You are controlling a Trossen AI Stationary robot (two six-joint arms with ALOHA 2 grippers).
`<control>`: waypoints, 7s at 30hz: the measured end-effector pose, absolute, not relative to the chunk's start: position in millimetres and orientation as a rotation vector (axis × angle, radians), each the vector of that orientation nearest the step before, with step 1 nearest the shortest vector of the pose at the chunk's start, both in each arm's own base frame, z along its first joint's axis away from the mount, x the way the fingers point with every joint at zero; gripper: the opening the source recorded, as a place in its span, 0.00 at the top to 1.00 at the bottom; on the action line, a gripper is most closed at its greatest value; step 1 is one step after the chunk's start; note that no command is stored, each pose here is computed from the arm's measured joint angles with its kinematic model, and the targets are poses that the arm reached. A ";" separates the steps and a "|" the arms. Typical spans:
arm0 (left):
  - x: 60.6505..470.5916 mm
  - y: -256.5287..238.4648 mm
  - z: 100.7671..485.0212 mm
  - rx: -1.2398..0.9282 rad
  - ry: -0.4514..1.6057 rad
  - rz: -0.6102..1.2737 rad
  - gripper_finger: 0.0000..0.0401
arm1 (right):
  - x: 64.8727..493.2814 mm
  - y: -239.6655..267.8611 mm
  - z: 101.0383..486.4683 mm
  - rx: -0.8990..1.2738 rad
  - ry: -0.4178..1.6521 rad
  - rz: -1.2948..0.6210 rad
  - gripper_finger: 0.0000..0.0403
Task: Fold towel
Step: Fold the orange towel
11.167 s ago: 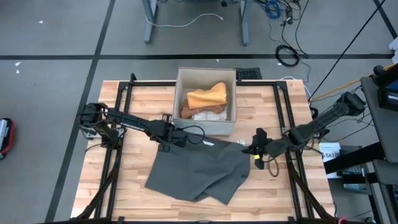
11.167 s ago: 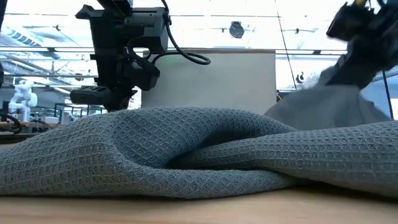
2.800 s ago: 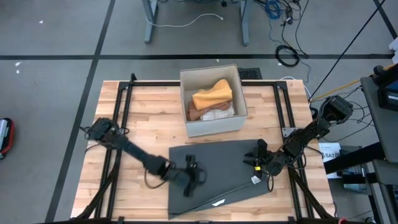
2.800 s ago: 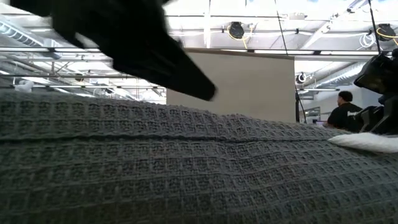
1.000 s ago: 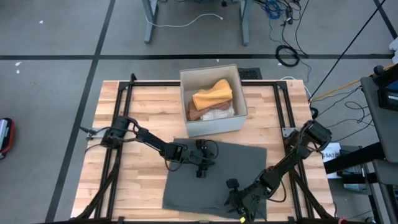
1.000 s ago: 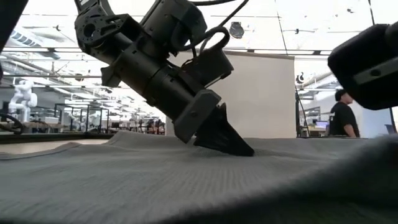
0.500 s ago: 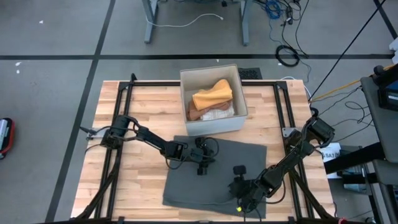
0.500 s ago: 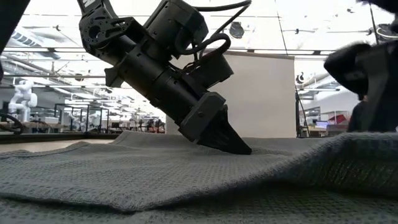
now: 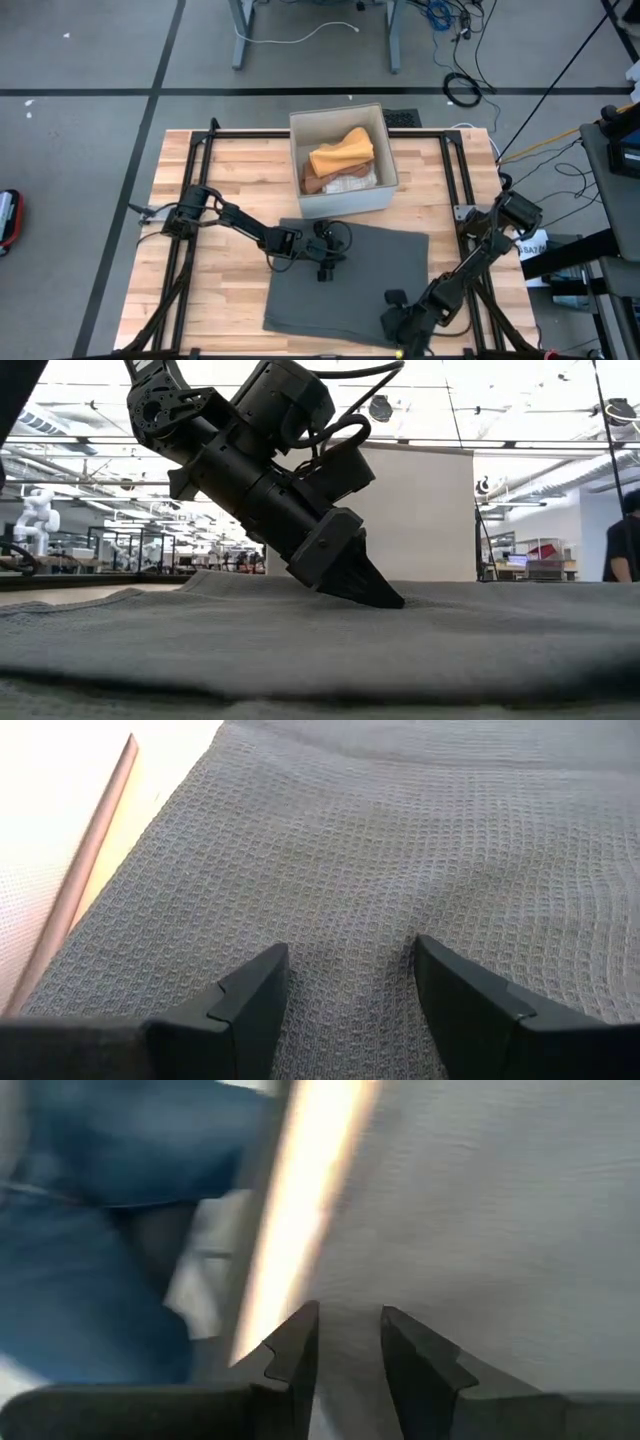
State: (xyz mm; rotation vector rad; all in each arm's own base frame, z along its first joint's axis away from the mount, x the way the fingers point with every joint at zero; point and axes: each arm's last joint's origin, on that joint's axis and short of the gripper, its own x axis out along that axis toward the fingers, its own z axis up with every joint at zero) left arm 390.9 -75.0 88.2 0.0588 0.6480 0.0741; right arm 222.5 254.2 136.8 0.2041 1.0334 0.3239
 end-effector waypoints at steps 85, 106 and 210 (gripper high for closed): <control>376.3 -150.1 136.9 0.159 0.398 -0.194 0.45 | 131.5 299.9 127.2 0.201 1.102 0.148 0.40; 401.3 -156.1 99.2 0.108 0.380 -0.212 0.45 | 130.6 294.4 123.7 0.137 1.095 0.106 0.97; 427.4 -203.5 134.0 0.252 0.460 -0.420 0.45 | 195.9 52.6 244.3 -0.058 1.091 0.041 0.55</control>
